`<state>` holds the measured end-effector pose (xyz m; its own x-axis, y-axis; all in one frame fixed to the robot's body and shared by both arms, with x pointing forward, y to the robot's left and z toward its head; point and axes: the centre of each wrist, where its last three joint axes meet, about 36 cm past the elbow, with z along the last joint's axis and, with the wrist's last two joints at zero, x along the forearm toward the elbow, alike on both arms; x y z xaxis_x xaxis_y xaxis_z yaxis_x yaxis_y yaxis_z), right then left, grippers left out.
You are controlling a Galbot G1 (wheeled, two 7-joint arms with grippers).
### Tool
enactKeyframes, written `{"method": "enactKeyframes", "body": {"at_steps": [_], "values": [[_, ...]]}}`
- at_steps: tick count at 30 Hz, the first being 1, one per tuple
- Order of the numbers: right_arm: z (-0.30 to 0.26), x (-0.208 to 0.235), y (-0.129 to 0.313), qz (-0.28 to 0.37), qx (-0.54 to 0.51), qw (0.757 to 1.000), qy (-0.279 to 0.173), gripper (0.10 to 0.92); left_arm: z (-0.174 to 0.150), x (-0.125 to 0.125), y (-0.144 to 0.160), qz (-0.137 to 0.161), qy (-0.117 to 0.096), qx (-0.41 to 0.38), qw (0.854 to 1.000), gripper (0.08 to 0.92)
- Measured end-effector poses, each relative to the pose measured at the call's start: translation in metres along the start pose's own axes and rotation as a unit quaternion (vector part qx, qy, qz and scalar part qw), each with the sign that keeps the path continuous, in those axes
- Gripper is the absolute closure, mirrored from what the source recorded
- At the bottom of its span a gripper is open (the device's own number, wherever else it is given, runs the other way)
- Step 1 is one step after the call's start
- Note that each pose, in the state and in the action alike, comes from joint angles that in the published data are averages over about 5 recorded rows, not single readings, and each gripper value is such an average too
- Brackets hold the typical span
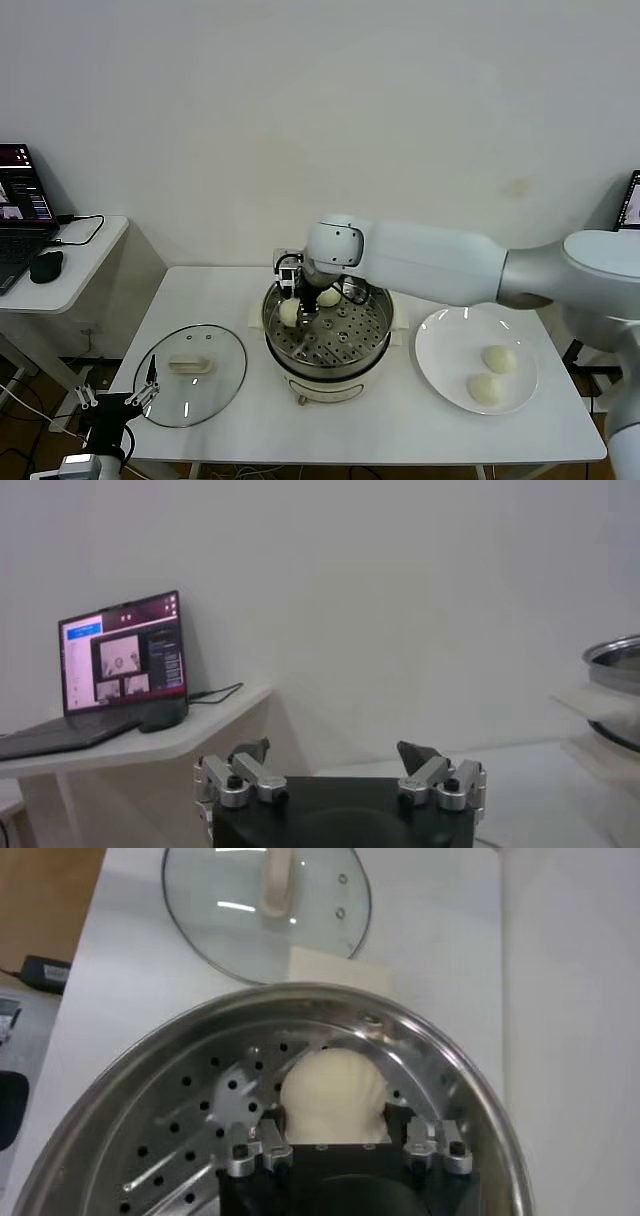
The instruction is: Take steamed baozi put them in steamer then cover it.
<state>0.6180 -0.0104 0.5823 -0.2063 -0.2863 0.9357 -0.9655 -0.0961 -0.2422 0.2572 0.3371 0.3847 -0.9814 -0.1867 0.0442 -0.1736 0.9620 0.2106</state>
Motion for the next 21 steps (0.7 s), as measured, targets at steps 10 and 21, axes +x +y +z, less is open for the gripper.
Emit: {"method": "enactKeyframes", "body": {"at_steps": [10, 21], "values": [[0.008, 0.025, -0.008, -0.001, 0.008, 1.000, 0.005, 0.201, 0.001, -0.002, 0.000, 0.000, 0.000, 0.001, 1.000, 0.177], [0.087, 0.108, -0.013, -0.006, 0.030, 0.999, 0.013, 0.200, -0.001, -0.005, 0.001, 0.005, -0.004, -0.003, 1.000, 0.177]]}}
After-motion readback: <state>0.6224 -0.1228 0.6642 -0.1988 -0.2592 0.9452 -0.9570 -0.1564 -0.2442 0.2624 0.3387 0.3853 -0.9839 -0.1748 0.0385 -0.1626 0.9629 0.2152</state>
